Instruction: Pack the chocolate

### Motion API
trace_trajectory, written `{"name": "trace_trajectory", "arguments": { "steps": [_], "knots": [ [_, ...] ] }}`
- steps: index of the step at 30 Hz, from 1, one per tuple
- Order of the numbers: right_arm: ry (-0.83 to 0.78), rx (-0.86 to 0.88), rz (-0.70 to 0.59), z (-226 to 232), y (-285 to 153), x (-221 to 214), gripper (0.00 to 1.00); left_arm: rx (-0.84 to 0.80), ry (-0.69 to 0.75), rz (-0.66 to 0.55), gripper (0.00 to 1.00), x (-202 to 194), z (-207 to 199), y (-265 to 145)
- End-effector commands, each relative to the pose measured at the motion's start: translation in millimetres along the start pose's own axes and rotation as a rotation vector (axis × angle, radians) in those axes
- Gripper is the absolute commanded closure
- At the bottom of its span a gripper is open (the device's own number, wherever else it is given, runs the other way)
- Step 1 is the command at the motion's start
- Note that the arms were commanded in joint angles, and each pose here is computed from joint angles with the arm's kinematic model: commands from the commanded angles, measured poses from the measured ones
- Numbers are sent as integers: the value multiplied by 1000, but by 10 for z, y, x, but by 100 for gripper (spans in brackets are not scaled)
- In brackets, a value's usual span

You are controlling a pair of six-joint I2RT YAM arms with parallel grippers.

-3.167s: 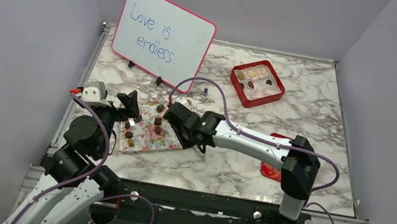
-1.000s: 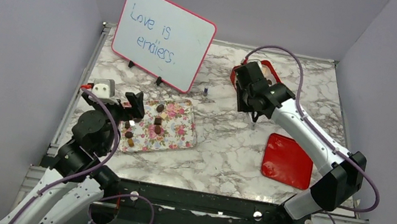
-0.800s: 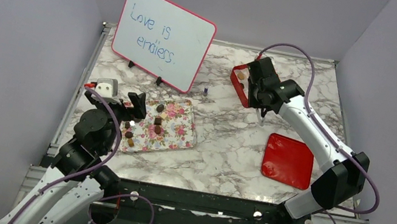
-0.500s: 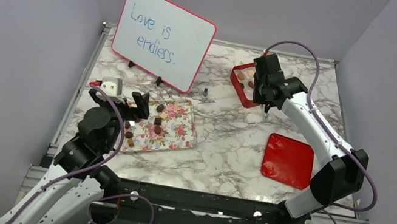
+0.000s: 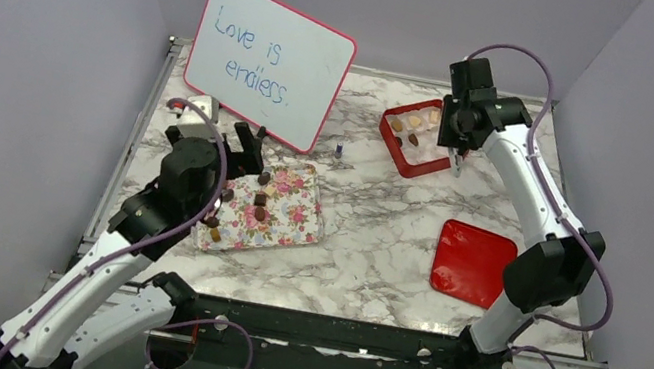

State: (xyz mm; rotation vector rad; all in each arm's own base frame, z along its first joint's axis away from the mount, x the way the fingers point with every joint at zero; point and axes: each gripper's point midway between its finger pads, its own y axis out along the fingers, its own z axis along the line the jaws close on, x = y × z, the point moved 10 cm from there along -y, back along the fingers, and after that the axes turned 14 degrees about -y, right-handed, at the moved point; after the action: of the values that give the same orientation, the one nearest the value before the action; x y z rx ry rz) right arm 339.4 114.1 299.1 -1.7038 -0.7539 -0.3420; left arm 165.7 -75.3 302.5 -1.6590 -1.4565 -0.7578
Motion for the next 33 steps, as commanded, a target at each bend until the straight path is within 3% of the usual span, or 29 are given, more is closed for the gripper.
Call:
{"name": "trace_trajectory", "arguments": {
  "steps": [1, 5, 22, 33],
  "knots": [
    [-25, 59, 159, 8, 55, -118, 75, 57, -33, 167, 1, -25, -93, -12],
    [7, 54, 172, -9, 128, -143, 74, 24, -43, 224, 1, -66, -129, -25],
    [64, 17, 307, -192, 732, -121, 74, 83, 4, 261, 1, -184, -94, 95],
    [92, -23, 360, -257, 716, -164, 68, 84, 42, 278, 1, -181, -180, 228]
  ]
}}
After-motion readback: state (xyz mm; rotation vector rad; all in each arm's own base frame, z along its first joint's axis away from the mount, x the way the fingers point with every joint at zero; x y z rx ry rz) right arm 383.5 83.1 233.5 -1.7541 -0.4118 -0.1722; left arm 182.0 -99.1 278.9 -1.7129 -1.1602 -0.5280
